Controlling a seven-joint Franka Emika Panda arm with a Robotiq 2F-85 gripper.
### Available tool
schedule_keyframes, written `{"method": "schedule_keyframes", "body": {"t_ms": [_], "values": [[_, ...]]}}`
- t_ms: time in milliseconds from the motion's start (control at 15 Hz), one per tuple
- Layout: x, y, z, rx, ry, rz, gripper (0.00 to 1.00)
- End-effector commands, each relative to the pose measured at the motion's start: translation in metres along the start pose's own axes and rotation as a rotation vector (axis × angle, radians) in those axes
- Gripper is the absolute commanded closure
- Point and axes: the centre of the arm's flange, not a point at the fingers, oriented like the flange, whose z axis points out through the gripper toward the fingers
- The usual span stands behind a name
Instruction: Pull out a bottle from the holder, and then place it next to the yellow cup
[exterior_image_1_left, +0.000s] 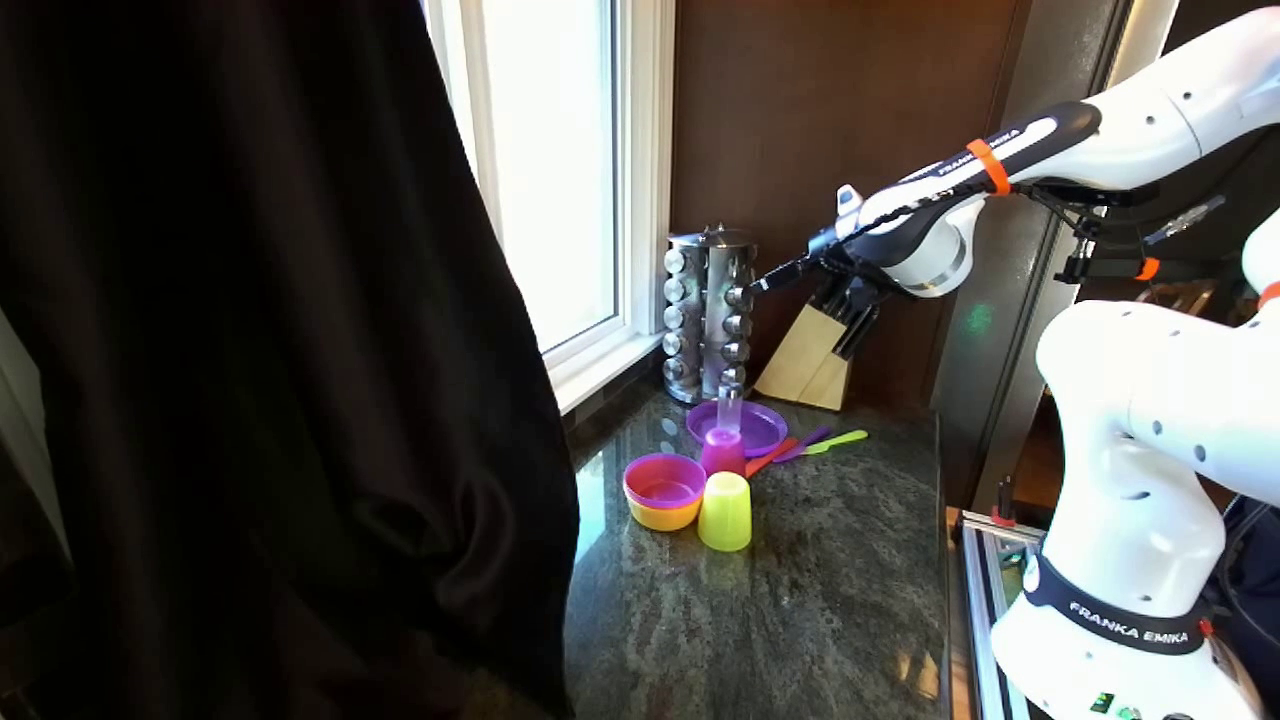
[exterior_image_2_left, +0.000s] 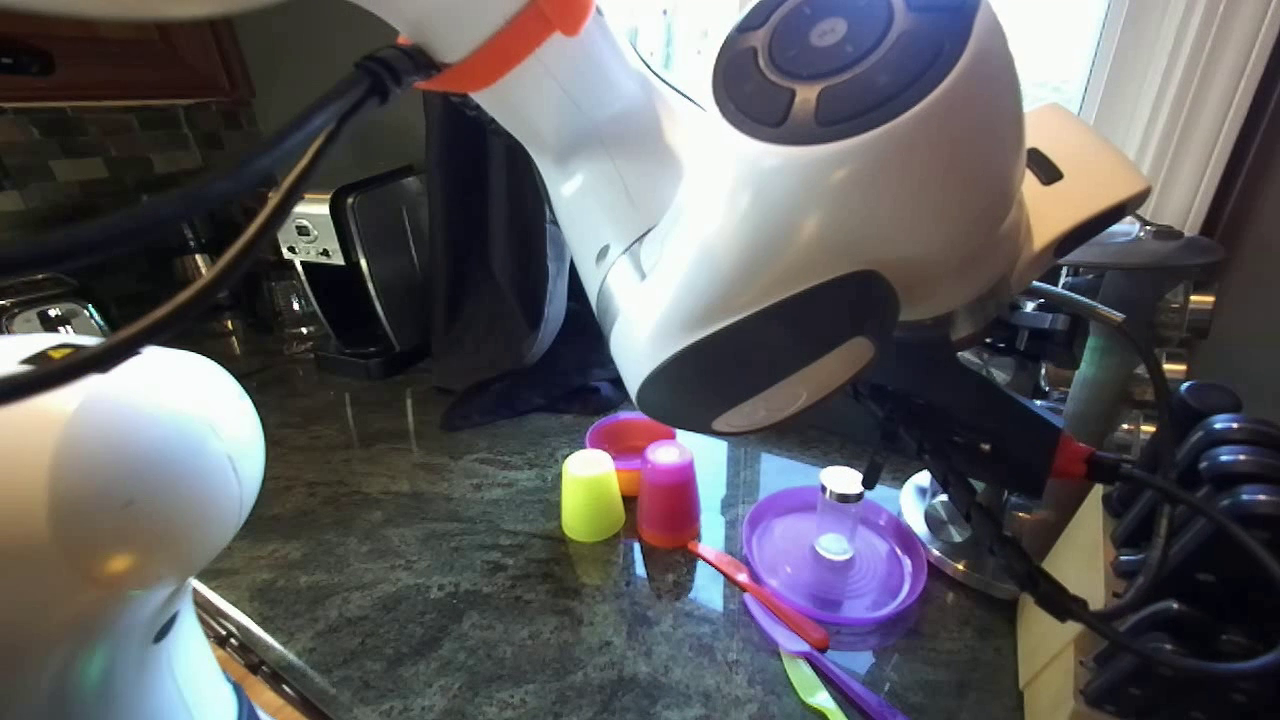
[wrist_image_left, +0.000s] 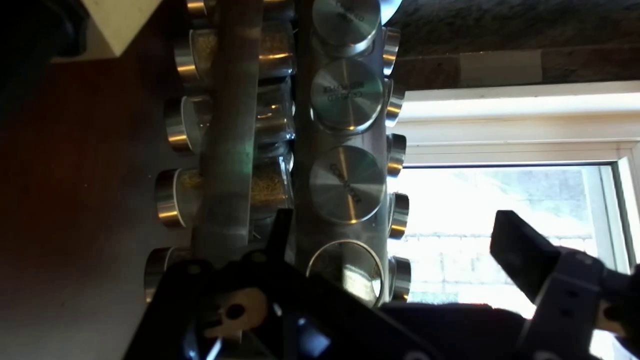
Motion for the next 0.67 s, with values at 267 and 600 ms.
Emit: {"method": "schedule_keyframes", "body": {"t_ms": [267,600], "values": [[0.003,0.000,0.028,0.034,0.025,0.037,0.00],[0.011,0.006,0.038,0.010,0.068,0.027,0.00]]}}
